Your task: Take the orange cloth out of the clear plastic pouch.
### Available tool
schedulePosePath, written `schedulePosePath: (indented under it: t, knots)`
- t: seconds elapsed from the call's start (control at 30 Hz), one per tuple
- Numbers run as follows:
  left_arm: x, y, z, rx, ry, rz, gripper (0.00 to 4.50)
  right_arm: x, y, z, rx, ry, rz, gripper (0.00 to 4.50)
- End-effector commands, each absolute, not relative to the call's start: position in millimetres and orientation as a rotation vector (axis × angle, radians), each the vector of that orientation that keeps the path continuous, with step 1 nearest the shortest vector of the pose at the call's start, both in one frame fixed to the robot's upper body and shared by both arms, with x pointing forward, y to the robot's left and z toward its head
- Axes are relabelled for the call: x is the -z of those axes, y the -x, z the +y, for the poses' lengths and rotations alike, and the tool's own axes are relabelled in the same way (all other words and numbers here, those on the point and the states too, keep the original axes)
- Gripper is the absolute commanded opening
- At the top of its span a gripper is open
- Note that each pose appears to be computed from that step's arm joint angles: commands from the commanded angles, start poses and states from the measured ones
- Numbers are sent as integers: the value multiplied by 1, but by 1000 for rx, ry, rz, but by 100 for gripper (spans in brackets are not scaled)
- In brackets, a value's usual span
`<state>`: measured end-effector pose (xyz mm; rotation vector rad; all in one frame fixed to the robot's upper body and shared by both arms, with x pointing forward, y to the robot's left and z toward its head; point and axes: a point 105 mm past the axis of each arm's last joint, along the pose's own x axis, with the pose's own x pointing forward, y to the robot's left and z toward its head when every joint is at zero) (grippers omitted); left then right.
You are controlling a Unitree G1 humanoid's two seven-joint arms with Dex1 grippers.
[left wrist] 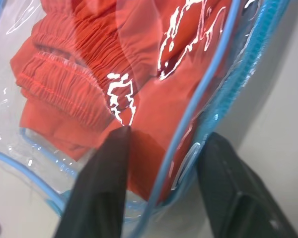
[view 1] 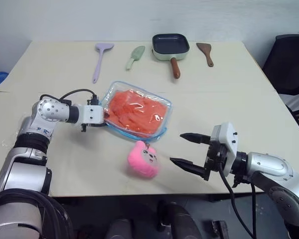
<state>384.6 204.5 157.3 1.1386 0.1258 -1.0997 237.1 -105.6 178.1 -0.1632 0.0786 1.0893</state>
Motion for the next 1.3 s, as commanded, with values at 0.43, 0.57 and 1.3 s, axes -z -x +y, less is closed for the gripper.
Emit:
schedulePosePath:
  t: [0.43,0.57,1.3]
  knots:
    - [-149,-327,118,1138,-877,151,3,-184,-234,-108,-1088,214,64,450]
    - [-146,-331,116,1116,-936,146,3,-182,-236,-109,-1075,229,67,450]
    - [-187,-286,99,1437,-310,375,217,-168,-250,-140,-1019,444,150,450]
